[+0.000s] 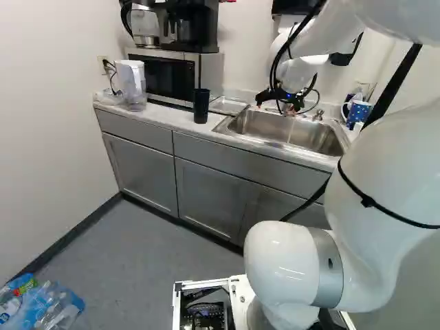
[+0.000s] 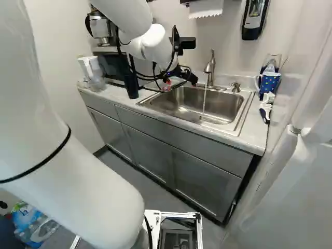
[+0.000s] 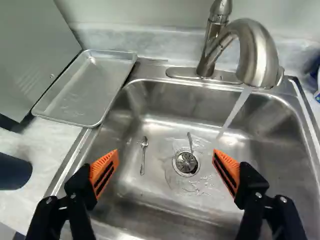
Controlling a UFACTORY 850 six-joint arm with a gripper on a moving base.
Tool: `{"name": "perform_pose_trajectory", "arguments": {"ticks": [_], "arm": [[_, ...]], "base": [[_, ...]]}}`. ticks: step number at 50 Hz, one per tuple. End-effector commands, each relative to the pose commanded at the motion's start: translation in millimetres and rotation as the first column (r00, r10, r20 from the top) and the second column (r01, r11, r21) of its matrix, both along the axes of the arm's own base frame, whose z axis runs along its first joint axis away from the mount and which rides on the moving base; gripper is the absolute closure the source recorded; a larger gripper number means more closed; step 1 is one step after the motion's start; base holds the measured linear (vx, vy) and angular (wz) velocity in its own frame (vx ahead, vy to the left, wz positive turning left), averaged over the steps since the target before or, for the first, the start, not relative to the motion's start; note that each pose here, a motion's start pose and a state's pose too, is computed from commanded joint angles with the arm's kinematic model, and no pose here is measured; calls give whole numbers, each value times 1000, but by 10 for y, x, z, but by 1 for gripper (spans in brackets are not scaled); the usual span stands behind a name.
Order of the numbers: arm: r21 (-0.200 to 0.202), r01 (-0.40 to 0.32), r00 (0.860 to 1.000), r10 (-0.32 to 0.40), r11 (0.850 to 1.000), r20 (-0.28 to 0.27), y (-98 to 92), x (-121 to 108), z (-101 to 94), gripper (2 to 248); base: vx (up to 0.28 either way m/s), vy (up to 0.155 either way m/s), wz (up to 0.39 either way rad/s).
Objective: Rinse the cup and place it in the tray
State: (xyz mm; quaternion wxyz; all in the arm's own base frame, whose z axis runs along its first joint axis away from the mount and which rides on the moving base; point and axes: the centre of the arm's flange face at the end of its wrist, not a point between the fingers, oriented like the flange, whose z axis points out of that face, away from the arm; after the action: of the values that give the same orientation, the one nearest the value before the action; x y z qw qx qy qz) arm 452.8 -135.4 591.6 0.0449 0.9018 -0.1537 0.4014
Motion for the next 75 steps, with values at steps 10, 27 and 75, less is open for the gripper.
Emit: {"name": "perform_pose_trajectory", "arguments": {"ticks": [10, 27, 75], "arm": [[25, 3, 998, -2, 1000, -57, 8, -35, -40, 3], [25, 16, 998, -14, 1000, -57, -55, -30, -39, 3], [25, 93, 994, -91, 995, -58, -447, -34, -36, 3]], "base": [[0, 0, 0], [0, 0, 0], [0, 0, 0]]}}
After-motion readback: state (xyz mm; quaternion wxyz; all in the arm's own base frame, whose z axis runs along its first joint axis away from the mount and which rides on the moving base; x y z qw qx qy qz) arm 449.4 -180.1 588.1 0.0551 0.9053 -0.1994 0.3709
